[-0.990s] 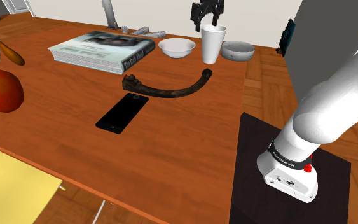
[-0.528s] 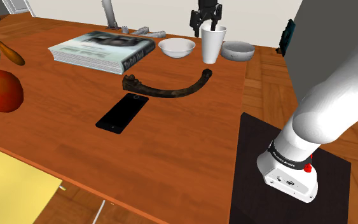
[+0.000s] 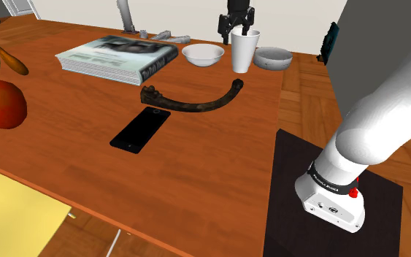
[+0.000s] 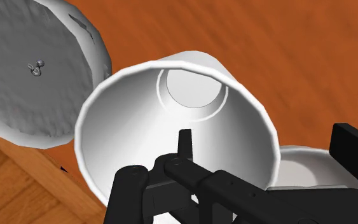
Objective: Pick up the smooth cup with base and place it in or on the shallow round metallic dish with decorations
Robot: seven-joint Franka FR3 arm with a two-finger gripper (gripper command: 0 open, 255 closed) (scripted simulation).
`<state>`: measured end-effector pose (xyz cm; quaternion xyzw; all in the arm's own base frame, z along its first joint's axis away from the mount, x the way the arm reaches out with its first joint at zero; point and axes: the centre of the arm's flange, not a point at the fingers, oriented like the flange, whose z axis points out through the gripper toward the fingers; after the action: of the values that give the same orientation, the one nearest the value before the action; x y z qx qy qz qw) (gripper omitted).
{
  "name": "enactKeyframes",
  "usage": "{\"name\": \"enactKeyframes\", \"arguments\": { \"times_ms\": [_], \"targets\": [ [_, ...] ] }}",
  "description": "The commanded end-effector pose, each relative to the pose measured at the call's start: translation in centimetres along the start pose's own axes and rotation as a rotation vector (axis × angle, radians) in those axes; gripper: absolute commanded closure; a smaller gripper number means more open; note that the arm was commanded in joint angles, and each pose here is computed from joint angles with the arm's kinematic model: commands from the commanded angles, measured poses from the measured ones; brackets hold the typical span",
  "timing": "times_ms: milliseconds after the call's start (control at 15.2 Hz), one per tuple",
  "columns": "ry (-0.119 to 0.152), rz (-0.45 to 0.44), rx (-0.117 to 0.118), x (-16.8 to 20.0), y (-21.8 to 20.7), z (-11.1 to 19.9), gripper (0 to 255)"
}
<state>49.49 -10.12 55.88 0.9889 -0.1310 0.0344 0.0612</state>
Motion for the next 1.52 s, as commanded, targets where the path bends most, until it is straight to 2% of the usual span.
{"name": "enactKeyframes", "arguments": {
  "times_ms": [0, 594, 1452],
  "targets": [
    [0.000, 0.000, 0.000, 0.0, 0.0, 0.0, 255],
    [0.000, 0.000, 0.000, 0.0, 0.0, 0.0, 255],
    [0.000, 0.000, 0.000, 0.6, 0.8, -6.8, 255]
  ]
}}
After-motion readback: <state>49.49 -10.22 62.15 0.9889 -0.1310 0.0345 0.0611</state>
